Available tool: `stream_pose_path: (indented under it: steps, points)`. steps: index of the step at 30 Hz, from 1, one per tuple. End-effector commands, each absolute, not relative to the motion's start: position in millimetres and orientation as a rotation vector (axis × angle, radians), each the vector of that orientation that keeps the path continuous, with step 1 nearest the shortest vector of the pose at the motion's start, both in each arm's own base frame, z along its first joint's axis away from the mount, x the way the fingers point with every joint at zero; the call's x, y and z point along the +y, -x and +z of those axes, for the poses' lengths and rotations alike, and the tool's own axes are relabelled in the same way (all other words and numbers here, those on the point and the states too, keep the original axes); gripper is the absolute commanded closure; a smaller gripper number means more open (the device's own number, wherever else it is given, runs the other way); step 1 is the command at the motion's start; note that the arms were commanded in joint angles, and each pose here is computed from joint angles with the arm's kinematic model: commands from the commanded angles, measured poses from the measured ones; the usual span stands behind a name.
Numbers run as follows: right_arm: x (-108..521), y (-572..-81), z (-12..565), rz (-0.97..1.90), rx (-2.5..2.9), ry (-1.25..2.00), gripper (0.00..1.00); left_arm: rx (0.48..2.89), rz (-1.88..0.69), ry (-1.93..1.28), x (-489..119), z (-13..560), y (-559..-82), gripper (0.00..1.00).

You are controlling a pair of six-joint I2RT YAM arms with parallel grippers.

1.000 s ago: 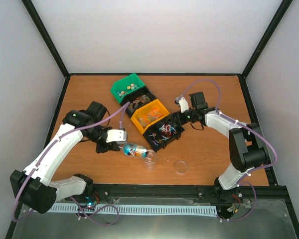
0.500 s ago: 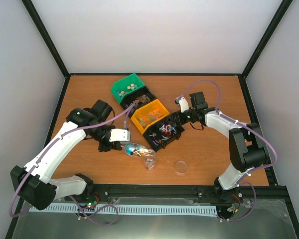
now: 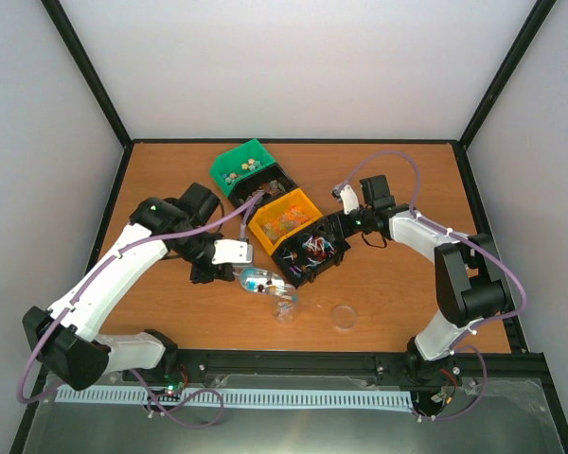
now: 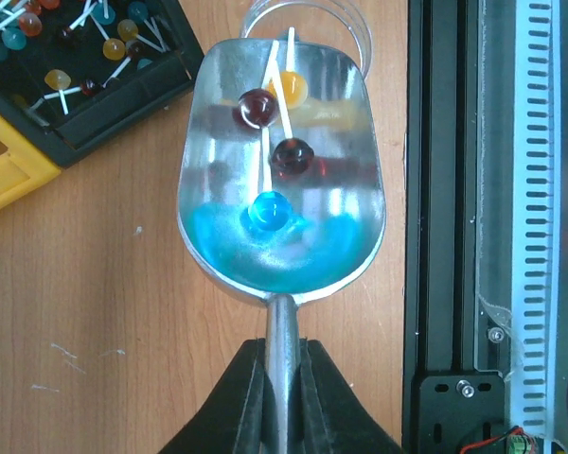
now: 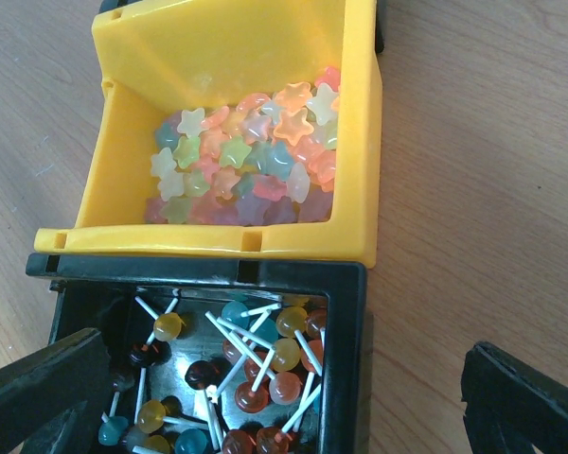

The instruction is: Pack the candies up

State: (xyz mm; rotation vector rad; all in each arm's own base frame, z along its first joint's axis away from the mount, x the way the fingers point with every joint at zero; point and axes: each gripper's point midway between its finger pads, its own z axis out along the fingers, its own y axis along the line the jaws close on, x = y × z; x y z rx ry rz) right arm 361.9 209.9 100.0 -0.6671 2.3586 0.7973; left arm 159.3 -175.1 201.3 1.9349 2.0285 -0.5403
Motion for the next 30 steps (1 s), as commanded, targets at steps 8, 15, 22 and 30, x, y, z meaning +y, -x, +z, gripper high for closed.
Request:
stream_pose_path:
  steps: [8,15,22,30]
  points:
    - [207.3,-362.0,106.4,0.801,2.33,0.653,0.0,1.99,-0.488,-2.02,-180.6,214.0,-152.1,0.99]
    - [206.6,-362.5,104.9,0.795,2.333,0.653,0.0,2.005,-0.419,-2.067,-184.5,212.2,-148.9,0.99]
    - [206.9,-362.6,104.4,0.799,2.329,0.652,0.0,2.059,-0.389,-2.053,-186.8,219.6,-155.2,0.99]
    - [205.8,-360.1,106.9,0.799,2.323,0.678,0.0,2.071,-0.415,-2.083,-183.1,226.5,-147.2,0.99]
